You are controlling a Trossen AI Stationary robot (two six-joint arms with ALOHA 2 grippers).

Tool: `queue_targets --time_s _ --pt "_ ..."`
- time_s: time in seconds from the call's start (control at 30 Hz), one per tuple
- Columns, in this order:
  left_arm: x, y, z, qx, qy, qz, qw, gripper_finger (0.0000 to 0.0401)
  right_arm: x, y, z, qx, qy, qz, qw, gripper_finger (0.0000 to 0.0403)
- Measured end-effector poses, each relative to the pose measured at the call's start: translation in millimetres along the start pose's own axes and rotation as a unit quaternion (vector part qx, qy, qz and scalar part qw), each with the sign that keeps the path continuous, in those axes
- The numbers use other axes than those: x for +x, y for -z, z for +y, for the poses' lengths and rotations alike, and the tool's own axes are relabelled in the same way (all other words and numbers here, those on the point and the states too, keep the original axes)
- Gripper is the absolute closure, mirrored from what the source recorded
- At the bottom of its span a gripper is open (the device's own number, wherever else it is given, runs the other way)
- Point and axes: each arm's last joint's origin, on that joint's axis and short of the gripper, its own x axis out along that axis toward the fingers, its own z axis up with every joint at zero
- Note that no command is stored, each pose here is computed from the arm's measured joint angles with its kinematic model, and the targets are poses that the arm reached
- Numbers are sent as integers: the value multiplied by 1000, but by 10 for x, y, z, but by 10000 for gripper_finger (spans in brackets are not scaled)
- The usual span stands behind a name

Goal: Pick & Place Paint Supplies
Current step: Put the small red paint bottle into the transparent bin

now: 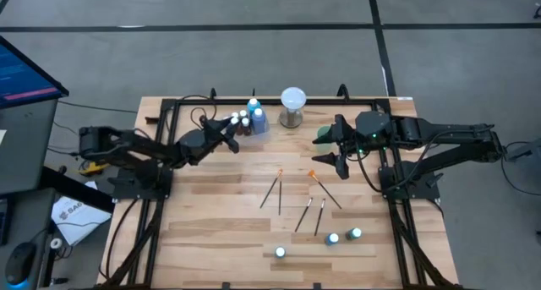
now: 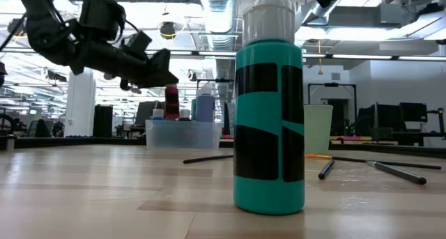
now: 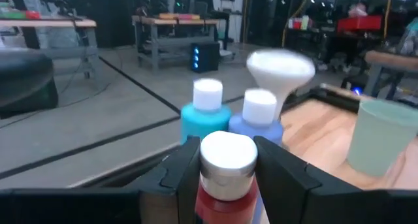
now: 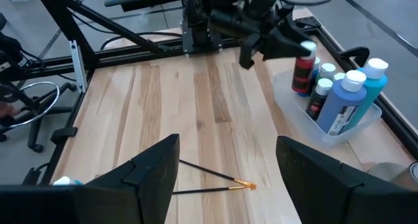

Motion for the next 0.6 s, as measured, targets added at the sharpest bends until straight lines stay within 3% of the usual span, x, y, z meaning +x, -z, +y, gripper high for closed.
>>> queue_targets --time_s 0.37,0.6 --pt "140 217 88 17 -22 29 999 272 1 0 -1 -1 0 0 1000 154" --pt "257 262 51 28 7 38 999 272 0 0 -1 1 0 0 1000 154"
